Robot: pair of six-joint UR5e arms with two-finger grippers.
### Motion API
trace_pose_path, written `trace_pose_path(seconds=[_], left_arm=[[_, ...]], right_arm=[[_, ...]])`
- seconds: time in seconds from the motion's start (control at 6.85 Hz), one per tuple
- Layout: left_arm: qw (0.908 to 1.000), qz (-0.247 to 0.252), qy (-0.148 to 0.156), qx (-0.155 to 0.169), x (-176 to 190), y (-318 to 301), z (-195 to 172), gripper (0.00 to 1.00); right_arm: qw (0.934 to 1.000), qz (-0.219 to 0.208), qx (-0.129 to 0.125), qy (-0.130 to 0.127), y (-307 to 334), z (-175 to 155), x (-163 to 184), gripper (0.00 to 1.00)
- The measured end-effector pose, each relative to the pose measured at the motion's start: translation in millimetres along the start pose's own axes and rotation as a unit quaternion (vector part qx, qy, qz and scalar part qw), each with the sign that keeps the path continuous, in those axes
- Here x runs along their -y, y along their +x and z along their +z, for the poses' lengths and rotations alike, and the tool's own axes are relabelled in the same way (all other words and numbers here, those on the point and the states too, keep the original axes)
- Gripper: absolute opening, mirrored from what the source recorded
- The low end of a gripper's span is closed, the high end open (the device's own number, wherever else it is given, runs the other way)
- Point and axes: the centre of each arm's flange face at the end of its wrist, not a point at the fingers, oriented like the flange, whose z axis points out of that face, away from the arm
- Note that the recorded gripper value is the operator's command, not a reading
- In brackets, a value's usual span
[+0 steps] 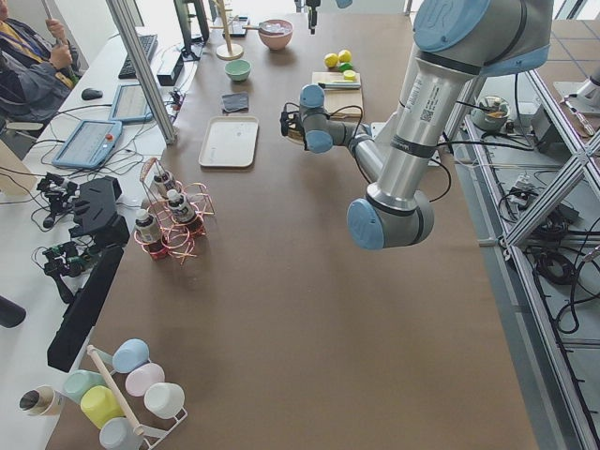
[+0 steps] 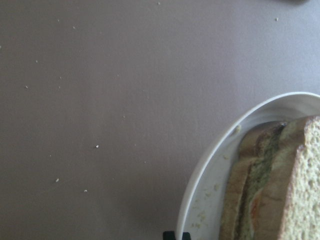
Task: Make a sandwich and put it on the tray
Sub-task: 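Slide the plate with the left gripper onto the white tray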
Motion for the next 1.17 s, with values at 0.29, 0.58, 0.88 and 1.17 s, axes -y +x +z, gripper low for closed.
trace_pose_path(seconds=[0.29,0.58,0.88,1.17], left_arm=[[0.9989,-0.045,0.007,0.006,62.6,13.6,0.9,0.0],[0.9955,-0.09,0.019,0.023,131.7,20.1,8.8,0.0],[0.9891,-0.144,0.028,0.014,171.8,13.5,29.6,0.0],[0.9837,-0.176,0.037,0.009,196.6,22.3,43.9,0.0]], right_arm=[[1.0,-0.002,-0.001,0.002,-1.0,-0.6,1.1,1.0],[1.0,-0.004,0.0,0.004,-2.4,-1.2,2.5,1.0],[1.0,-0.006,0.001,0.006,-3.8,-1.7,3.9,1.0],[0.9999,-0.008,0.002,0.008,-6.0,-3.9,4.5,1.0]])
